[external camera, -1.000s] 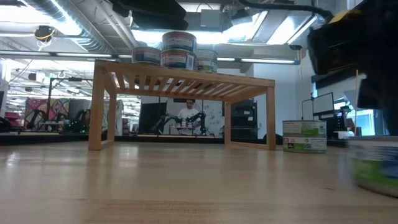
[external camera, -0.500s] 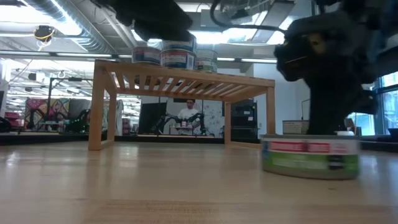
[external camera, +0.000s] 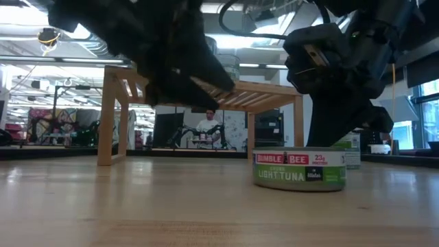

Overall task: Stack canned seafood by type on shelf
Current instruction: Put the green tuna can on the shelf aligned with the other green tuna can

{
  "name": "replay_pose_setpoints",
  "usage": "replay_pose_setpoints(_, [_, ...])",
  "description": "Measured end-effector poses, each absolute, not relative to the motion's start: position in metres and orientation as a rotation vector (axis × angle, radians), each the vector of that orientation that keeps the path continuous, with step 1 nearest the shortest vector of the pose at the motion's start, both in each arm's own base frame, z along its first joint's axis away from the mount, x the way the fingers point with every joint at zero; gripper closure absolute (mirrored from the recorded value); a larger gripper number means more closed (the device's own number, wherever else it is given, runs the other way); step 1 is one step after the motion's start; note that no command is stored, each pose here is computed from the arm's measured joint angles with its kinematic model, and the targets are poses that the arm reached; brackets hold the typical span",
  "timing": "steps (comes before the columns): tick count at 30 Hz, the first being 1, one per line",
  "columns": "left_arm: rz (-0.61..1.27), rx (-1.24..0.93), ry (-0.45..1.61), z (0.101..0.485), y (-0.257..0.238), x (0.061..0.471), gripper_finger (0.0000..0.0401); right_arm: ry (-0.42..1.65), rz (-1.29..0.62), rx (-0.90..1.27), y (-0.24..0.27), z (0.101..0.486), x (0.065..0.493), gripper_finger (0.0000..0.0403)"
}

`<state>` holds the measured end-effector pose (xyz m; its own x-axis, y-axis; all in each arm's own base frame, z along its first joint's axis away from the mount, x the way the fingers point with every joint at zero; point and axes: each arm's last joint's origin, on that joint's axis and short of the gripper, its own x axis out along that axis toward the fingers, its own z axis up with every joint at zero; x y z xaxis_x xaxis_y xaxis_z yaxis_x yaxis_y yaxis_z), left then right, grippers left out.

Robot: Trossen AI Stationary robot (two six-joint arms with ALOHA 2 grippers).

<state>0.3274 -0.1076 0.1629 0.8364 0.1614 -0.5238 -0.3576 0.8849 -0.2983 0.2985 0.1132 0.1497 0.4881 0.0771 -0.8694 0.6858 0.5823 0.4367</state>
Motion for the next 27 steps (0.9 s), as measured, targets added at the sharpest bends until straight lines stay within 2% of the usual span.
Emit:
replay_pose_setpoints(10, [0.317,-0.576,0.545,0.143,-0.112,0.331,0.0164,1.024,-0.462,0.875,0.113,0.143,0.299,0.0400])
replay_pose_setpoints(27, [0.303,-0.658,0.528,0.137,-0.120,0.332,0.0164,1.109,-0.508,0.807,0.111,0.135,0.290,0.0400])
